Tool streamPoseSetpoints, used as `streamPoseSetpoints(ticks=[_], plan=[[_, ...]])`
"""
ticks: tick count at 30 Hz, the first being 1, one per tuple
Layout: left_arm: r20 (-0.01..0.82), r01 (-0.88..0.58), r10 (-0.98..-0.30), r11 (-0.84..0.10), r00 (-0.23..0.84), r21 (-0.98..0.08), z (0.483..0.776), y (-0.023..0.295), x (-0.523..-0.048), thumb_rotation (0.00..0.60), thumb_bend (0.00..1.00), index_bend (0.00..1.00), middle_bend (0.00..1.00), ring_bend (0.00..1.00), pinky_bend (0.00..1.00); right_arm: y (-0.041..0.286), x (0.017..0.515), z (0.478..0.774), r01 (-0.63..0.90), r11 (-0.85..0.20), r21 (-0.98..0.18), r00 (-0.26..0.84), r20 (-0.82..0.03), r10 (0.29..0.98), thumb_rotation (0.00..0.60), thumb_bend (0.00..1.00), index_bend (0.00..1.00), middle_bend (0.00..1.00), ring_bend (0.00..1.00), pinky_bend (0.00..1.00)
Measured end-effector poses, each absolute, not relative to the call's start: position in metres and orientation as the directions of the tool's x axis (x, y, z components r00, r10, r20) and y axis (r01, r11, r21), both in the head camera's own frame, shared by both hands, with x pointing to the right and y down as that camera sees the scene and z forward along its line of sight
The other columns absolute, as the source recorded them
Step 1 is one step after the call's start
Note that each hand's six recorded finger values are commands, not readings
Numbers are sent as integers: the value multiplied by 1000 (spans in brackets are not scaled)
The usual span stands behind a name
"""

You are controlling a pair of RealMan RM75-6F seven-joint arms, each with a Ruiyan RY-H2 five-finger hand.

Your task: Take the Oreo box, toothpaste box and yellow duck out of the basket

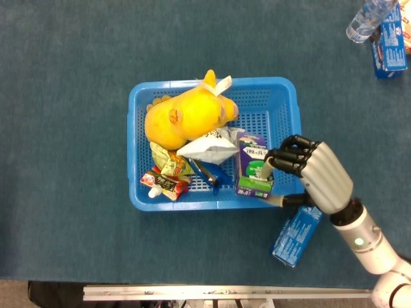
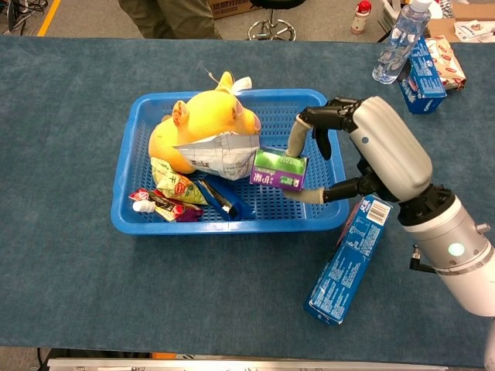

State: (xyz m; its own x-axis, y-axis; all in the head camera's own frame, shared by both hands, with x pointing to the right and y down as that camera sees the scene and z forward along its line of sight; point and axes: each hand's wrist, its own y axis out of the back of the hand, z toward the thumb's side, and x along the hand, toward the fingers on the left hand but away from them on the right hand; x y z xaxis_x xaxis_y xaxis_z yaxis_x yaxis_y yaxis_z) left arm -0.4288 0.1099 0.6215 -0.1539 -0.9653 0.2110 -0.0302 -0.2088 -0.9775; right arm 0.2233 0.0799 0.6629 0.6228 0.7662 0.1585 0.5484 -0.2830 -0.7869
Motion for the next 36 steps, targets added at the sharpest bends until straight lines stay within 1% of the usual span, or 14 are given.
streamPoseSetpoints(ticks=[8, 13, 21, 27, 31, 36], plan=[[213, -28, -964, -211, -157, -977, 622, 110, -430, 600, 358, 313, 308, 286, 507, 64, 221, 627, 590, -230, -774, 604, 233, 762, 600, 0, 657, 685, 723, 504], [210, -28, -965, -208, -155, -978, 622, 110, -429, 600, 358, 313, 308, 286, 507, 57, 225, 610, 570, -174, -803, 611, 273, 743, 600, 0, 659, 687, 724, 504], [205, -33, -966, -202, -155, -979, 620, 109, -429, 600, 358, 313, 308, 286, 507, 50, 240, 595, 481, -92, -872, 642, 279, 714, 600, 0, 672, 694, 731, 504], [203, -53, -967, -197, -152, -979, 618, 109, -426, 600, 358, 313, 308, 286, 507, 43, 266, 585, 314, -20, -949, 690, 214, 691, 600, 0, 688, 704, 740, 504], [204, -66, -967, -196, -150, -978, 617, 109, -425, 600, 358, 313, 308, 286, 507, 40, 289, 579, 186, -3, -983, 713, 133, 689, 600, 0, 695, 709, 746, 504], [208, -69, -966, -199, -151, -978, 618, 109, -425, 600, 358, 313, 308, 286, 507, 39, 316, 574, 46, -18, -999, 717, 20, 697, 600, 0, 706, 716, 753, 507]])
